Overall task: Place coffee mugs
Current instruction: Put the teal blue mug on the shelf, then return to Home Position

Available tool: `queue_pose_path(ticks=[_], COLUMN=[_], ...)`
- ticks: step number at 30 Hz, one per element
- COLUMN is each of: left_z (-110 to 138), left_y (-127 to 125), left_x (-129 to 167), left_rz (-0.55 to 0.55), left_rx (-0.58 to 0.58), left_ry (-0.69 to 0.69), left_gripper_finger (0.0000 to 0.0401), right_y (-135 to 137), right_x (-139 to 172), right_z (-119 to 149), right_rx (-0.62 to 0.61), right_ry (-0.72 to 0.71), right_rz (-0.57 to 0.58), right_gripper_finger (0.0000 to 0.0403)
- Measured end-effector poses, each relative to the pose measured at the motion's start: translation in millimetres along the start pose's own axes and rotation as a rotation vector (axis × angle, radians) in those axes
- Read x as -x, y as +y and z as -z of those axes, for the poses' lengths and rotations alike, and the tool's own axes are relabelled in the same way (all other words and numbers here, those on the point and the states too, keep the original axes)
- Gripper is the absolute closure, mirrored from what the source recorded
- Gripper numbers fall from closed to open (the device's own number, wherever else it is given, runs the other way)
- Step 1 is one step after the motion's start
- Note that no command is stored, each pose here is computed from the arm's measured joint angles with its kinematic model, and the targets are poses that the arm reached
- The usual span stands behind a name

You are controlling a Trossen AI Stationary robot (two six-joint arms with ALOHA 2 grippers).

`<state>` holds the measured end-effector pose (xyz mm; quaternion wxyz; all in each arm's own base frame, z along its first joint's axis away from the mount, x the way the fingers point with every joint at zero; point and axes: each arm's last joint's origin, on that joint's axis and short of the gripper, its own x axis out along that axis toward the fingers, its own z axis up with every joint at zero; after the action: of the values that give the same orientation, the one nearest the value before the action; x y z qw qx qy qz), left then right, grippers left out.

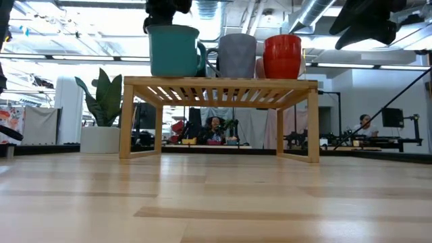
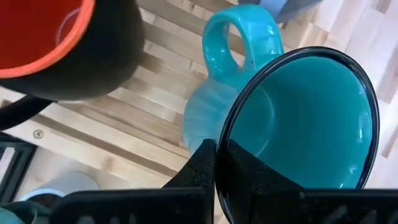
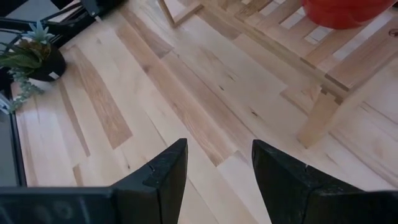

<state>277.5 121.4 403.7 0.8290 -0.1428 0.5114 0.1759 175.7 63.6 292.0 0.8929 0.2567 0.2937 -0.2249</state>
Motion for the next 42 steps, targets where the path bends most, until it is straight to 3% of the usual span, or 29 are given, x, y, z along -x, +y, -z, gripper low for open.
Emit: queue_pose_path(ticks=[7,14,20,28,35,38,42], left_z=[-2,-8,-9,-15,10,34,75], left_y=[2,6,8,2,-30,-53,-78], left_x=[-2,-2,1,71,131,130,105], left_rz=[-0.014,-0.144,-0.151,-0.072,0.047,0.094,0.2], left_rx=[-0.025,-0.049,-0.043,0.014,-0.048,-0.088,-0.114], left_ry=[-0.005,-0.067,-0.079,-0.33,-0.744,-0.883,-1.014], left_gripper_finger=[0.0392,0.0336,0.0293,0.0256,0.0287,0.0328,0.0389], right_y=[0,0,0,4,11,15,22], right_x=[0,0,0,0,-1,0,2], right_z=[0,0,0,-3,-13,-20,-27], right_rx=[0.0,0.0,0.0,0.002,0.027,0.04,0.074], right_ry=[-0.001,-0.009,-0.009,-0.036,-0.121,-0.172,-0.237], right_rz=[0.001,0.006,0.006,-0.026,-0.098,-0.136,-0.195], right_gripper_finger=[0.0205,0.0211,0.0212,0.0212,0.0212,0.0212,0.0212])
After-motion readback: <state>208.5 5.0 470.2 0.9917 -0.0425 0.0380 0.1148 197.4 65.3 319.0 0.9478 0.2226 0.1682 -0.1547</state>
